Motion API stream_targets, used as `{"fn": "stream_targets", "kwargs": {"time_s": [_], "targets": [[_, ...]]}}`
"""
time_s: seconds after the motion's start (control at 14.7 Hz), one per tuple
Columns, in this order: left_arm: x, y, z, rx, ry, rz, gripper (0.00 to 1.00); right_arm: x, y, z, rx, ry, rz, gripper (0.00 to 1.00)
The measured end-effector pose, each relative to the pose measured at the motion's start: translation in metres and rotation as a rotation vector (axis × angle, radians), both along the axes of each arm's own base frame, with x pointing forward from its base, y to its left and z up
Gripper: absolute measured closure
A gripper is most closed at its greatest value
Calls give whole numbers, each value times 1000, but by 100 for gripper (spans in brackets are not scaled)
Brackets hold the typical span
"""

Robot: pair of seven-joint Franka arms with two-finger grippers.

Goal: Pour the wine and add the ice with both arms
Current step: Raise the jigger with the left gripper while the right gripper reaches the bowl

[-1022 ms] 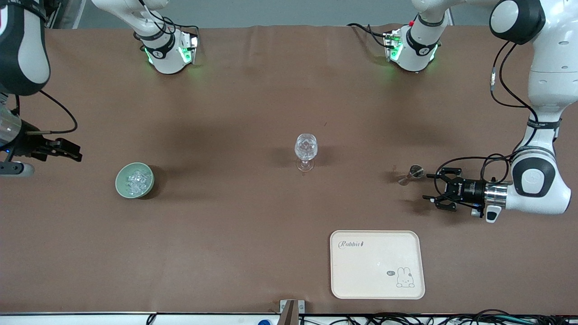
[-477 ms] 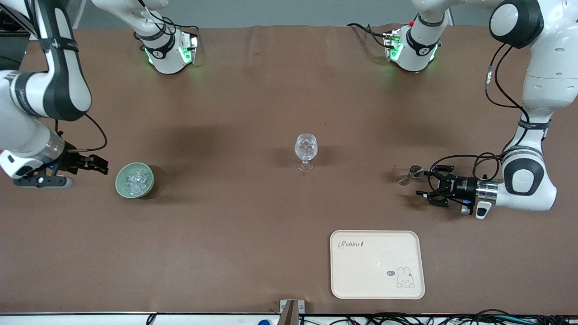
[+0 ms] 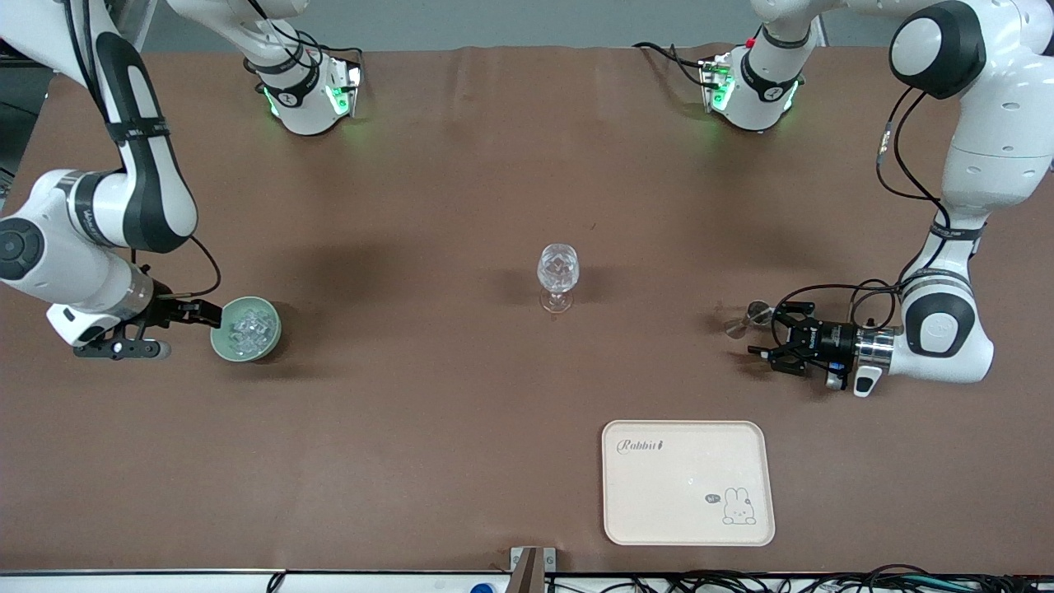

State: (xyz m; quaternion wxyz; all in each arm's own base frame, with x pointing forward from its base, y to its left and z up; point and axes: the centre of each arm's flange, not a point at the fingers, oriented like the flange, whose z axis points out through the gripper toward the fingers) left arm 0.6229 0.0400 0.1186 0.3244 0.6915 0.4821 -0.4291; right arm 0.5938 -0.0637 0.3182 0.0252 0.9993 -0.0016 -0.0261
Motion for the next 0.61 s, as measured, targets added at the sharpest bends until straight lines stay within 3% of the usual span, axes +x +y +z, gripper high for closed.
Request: {"fn": "stream_targets", "kwargs": {"time_s": [0.61], "targets": [[-8, -9, -6, -25, 6, -15, 41, 4, 2, -38, -5, 16, 7, 3]]}}
